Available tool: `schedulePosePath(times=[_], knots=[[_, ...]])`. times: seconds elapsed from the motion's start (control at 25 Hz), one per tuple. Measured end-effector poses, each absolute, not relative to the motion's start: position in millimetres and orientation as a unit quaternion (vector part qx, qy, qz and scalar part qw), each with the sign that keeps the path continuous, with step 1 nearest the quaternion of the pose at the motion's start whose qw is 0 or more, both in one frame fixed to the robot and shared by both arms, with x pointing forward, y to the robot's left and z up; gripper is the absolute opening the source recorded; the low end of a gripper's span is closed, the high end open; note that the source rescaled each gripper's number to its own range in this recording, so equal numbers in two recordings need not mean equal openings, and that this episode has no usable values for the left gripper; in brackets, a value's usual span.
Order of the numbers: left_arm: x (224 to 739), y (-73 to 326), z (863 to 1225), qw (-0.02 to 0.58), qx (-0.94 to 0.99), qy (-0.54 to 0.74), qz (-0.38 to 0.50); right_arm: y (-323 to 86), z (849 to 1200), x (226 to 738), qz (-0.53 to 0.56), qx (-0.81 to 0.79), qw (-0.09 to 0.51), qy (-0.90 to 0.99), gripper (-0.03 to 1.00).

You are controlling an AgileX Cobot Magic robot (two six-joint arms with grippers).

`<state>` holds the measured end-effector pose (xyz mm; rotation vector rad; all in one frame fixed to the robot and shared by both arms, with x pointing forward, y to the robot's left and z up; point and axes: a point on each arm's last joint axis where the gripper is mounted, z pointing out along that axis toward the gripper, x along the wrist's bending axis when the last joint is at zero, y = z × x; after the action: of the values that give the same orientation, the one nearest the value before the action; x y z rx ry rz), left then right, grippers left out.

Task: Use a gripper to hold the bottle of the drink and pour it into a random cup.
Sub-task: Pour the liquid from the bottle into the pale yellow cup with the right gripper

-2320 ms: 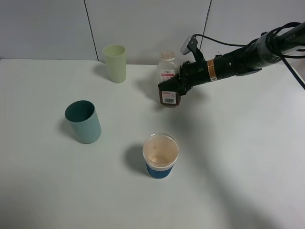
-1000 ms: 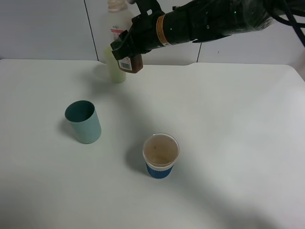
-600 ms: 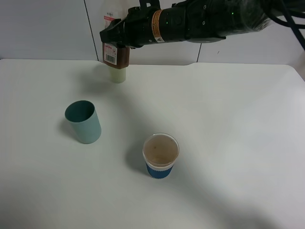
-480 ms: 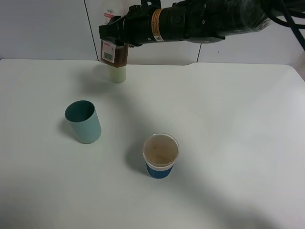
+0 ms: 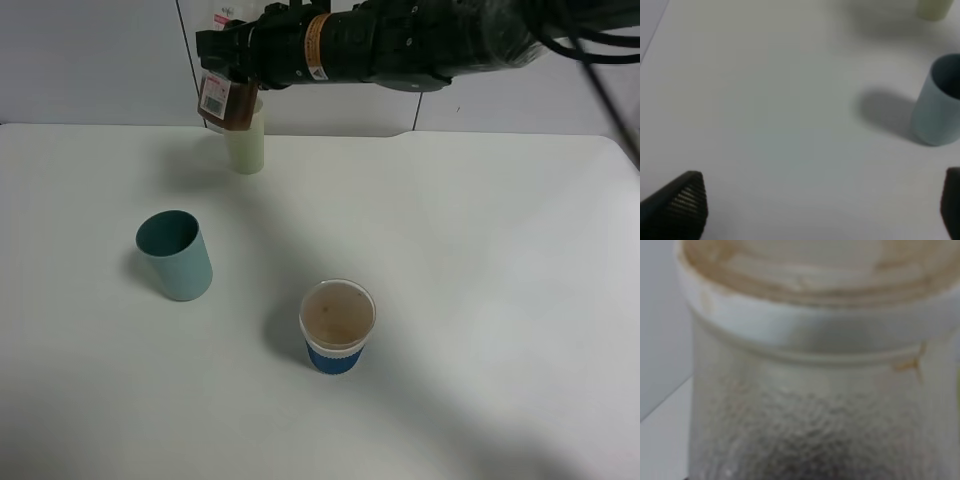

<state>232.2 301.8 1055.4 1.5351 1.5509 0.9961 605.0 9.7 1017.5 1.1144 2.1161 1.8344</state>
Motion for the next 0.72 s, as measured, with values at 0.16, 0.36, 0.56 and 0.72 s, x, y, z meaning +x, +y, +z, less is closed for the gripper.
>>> schedulePosePath(times=[0.16, 0.36, 0.56, 0.72], knots=[[232.2, 301.8, 1055.4, 0.363, 0.596, 0.602, 0.387, 33.0, 1014.0, 609.3, 0.614, 0.357, 0.062, 0.701, 0.02], [232.2, 301.8, 1055.4, 0.363, 0.596, 0.602, 0.387, 45.0, 1001.5, 616.4, 0.618, 0.381, 0.039, 0.687, 0.02], [232.2, 301.8, 1055.4, 0.363, 0.596, 0.602, 0.387, 45.7, 982.3, 621.8, 0.612, 0.419, 0.013, 0.671, 0.02], [232.2, 301.8, 1055.4, 0.363, 0.596, 0.602, 0.387, 41.1, 968.2, 630.1, 0.615, 0.449, -0.017, 0.648, 0.02]])
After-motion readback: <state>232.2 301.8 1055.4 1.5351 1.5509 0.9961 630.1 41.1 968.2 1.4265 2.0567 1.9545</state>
